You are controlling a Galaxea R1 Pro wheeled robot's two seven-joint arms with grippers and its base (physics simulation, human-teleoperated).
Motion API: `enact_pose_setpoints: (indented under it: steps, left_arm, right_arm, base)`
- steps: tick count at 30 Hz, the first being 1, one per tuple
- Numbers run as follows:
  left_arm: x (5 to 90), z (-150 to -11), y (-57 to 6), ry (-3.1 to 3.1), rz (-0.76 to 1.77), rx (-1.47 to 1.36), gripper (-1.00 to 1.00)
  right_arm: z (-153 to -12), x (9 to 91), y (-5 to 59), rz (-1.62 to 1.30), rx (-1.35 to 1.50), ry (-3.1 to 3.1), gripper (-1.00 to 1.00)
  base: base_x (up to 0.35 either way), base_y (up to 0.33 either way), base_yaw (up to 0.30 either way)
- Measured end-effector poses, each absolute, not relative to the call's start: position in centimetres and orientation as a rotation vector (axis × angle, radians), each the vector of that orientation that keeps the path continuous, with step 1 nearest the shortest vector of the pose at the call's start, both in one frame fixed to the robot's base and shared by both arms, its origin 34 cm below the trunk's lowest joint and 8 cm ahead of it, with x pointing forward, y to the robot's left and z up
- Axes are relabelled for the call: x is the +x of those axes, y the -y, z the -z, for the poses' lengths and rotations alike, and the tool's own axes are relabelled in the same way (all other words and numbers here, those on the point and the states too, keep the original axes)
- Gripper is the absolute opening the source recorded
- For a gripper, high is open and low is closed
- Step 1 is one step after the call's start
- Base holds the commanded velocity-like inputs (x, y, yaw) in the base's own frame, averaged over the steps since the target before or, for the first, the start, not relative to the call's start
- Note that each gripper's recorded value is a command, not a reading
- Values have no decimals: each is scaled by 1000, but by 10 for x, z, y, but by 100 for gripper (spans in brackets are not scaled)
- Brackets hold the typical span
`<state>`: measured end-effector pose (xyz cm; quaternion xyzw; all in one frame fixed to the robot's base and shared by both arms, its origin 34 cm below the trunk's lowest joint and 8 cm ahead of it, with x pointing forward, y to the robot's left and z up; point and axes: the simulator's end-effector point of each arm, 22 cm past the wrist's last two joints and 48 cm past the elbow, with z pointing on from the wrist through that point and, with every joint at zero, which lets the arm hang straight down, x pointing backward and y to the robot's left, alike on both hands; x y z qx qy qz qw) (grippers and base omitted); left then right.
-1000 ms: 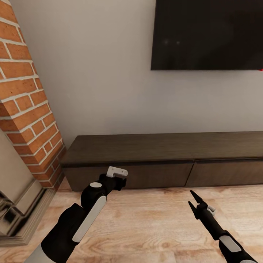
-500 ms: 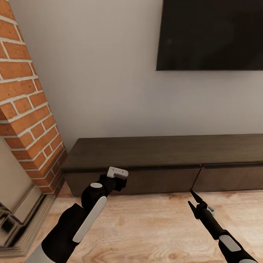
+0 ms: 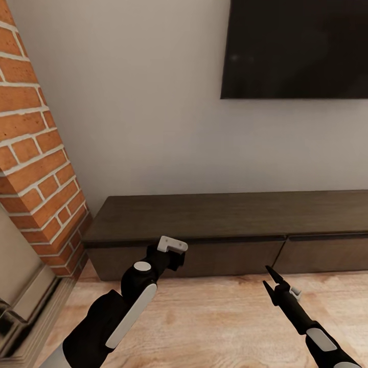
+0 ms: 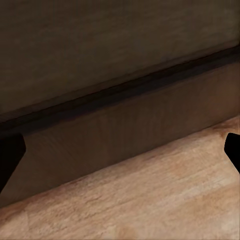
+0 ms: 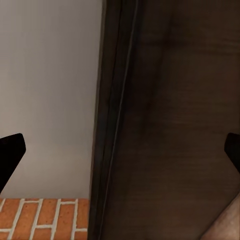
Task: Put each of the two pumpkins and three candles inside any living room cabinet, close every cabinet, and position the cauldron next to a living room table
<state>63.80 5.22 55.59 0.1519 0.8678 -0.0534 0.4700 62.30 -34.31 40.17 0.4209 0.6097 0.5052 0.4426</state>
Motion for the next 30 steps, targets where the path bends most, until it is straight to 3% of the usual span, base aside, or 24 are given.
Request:
enact_pose_setpoints:
  steps: [21,30]
  left_arm:
    - [639,-557,-52,-2120,135,369,100]
    - [639,-557,-51,-2119,135,370,100]
  right_arm:
    - [-409,628,335,-1269,1020,-1503,100]
    - [-411,629,334,-1272,1014,-1501,100]
  base:
    - [3,-68,0]
    - [200,12,0]
